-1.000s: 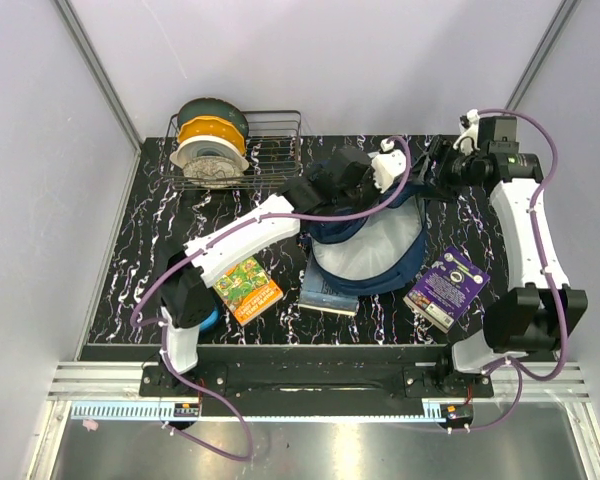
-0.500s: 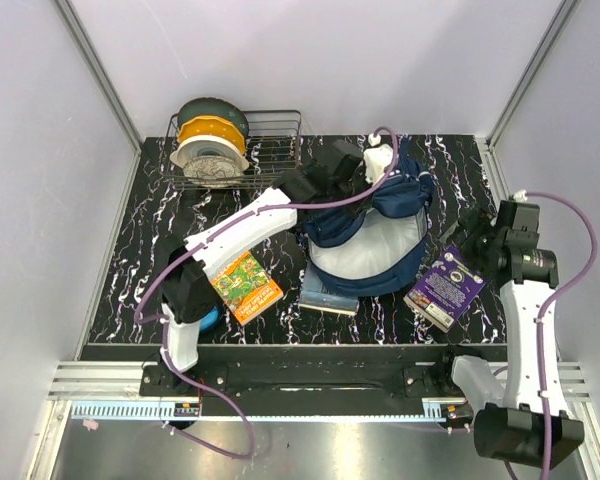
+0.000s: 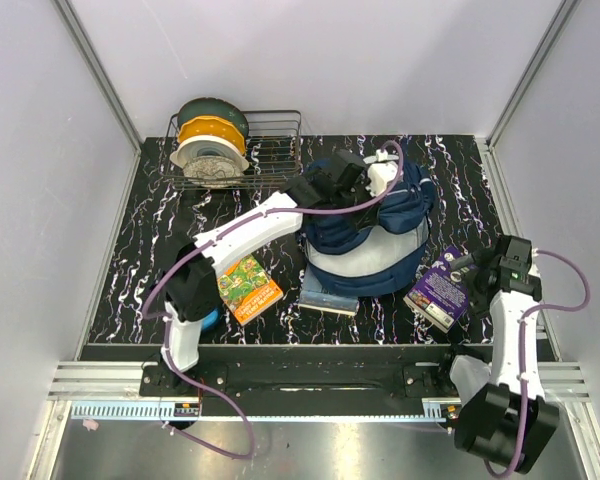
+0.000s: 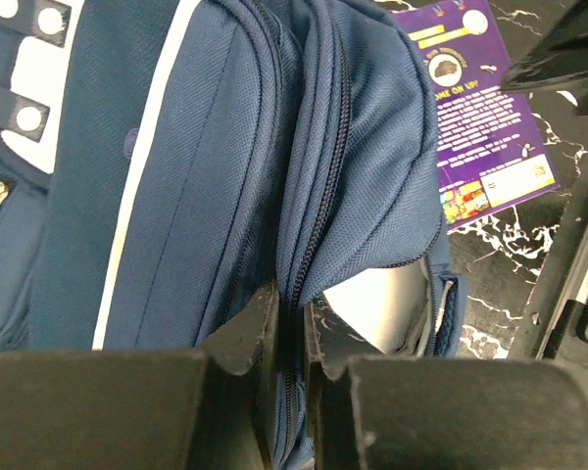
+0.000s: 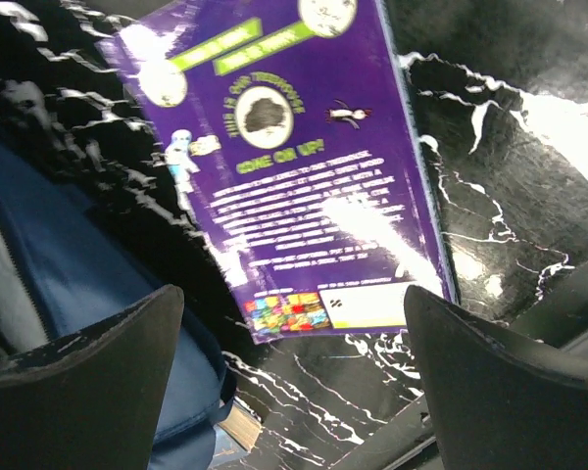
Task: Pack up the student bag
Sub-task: Unzip the student bag at the center of the board.
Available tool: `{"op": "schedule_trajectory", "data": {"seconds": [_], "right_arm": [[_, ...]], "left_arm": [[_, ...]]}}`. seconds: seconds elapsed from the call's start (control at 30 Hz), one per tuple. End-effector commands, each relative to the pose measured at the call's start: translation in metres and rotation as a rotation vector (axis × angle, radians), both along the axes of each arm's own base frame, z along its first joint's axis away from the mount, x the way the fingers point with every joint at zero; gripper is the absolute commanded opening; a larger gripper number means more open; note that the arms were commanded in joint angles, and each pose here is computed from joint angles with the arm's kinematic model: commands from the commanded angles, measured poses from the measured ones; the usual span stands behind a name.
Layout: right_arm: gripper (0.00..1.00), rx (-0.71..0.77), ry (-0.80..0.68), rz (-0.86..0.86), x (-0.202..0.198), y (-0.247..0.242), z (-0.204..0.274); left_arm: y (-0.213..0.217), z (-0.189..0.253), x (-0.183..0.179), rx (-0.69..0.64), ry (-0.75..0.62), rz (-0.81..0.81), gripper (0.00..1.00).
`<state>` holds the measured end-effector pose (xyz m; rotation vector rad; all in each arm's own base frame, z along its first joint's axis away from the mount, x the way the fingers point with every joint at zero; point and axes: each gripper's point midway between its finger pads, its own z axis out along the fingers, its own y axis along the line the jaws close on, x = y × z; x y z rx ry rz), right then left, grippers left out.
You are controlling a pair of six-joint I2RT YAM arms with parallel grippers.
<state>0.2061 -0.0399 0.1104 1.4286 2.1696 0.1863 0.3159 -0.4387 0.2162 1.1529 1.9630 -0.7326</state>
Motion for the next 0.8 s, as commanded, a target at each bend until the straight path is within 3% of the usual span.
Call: {"op": "schedule_trajectory", "data": {"seconds": [0.0, 0.3, 0.47, 0.63, 0.67, 0.7, 0.77], "right_arm": [[1.0, 0.087, -0.052, -0.03, 0.021, 0.0, -0.023], [1.0, 0.002, -0.022, -0.064, 0.01, -0.014, -0.029], [1.0, -0.09, 0.019, -0.214, -0.005, -0.037, -0.034], [1.0, -0.022, 0.035, -0.163, 0.009, -0.029, -0.045], [1.0, -0.022, 0.037, -0.158, 0.009, -0.029, -0.046], [1.0, -0.029, 0.028, -0.157, 0.01, -0.03, -0.044], [1.0, -0.037, 0.02, -0.159, 0.009, -0.031, -0.044]], "left_arm": [[-0.041, -0.005, -0.011, -0.066, 0.0, -0.131, 0.0], [-0.064, -0.06, -0.019, 0.003, 0.098, -0.179, 0.0], [-0.072, -0.068, -0.03, -0.005, 0.134, -0.2, 0.0], [-0.035, -0.087, -0.009, 0.131, 0.142, -0.064, 0.01], [-0.024, -0.074, -0.003, 0.117, 0.136, -0.014, 0.0], [0.0, -0.089, 0.009, 0.157, 0.146, 0.067, 0.0], [0.022, -0.068, 0.026, 0.13, 0.072, 0.143, 0.0]]}}
